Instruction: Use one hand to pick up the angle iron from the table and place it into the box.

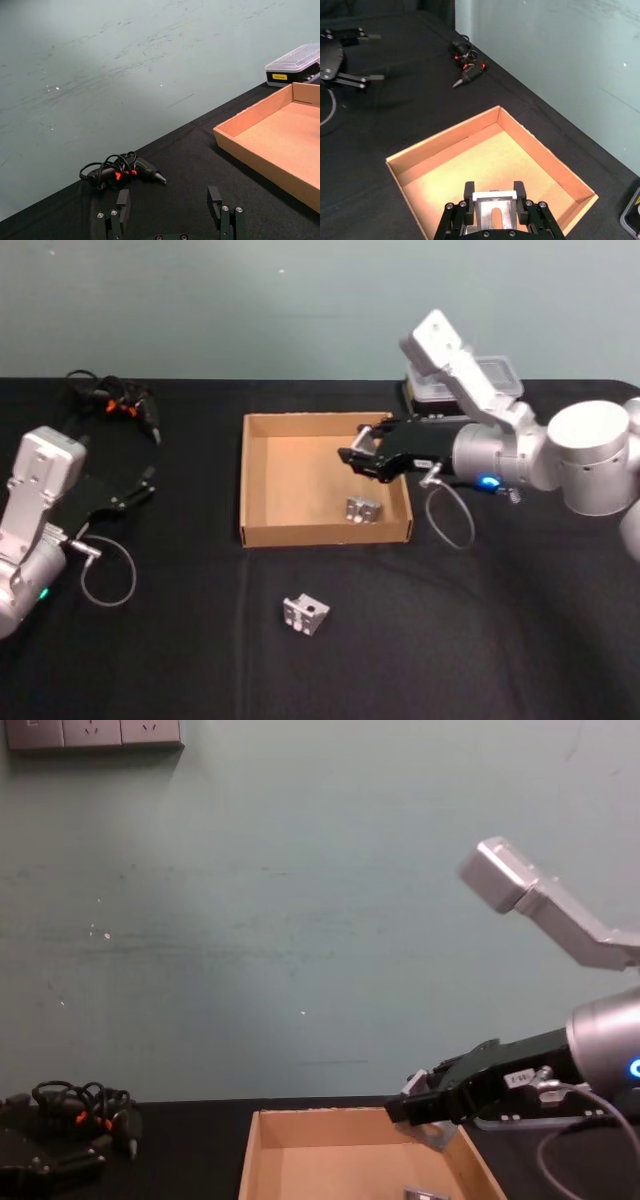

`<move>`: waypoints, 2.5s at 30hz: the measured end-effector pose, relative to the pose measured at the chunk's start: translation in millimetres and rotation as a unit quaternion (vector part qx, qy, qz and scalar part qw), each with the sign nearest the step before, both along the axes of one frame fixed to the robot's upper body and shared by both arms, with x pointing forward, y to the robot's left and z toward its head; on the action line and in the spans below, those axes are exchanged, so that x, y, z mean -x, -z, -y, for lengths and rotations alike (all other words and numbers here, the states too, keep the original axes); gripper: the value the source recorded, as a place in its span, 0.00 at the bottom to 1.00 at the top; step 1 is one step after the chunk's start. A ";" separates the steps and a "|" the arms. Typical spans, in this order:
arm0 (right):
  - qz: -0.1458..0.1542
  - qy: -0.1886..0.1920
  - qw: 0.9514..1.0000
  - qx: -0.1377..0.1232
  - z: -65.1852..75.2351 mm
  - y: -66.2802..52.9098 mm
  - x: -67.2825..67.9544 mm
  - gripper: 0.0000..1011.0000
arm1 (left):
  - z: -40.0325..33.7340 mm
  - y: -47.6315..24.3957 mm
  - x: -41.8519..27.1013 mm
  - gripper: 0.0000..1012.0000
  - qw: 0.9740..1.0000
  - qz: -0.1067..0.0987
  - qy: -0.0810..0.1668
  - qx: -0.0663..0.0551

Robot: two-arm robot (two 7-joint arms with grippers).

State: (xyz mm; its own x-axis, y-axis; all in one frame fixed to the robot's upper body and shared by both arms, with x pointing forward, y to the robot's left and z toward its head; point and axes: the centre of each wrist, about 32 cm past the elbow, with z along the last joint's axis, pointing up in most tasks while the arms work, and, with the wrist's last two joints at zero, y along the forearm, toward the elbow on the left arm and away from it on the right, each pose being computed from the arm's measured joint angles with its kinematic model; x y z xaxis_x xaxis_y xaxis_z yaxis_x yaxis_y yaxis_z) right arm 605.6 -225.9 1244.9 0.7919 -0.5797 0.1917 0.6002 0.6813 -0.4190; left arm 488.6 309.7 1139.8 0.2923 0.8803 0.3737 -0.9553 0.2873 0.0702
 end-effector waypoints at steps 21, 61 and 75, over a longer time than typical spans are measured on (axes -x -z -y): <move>-0.040 0.048 0.998 0.022 -18.8 9.2 -24.8 0.47 | 0.0 0.0 0.0 1.00 1.000 0.000 0.000 0.000; 0.003 0.075 0.997 0.000 -9.6 -6.9 -1.6 0.99 | 0.0 0.0 0.0 1.00 1.000 0.000 0.000 0.000; 0.015 0.009 1.000 -0.003 0.0 -32.5 62.2 0.99 | 0.0 0.0 0.0 1.00 1.000 0.000 0.000 0.000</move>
State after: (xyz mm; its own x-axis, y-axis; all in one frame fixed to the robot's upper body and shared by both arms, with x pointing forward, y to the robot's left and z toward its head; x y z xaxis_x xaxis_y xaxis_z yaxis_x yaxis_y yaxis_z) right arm 543.4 -225.8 1277.5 0.7757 -0.5945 0.2117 0.6242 0.6736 -0.3957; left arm 488.6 309.7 1139.8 0.2923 0.8803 0.3737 -0.9552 0.2873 0.0703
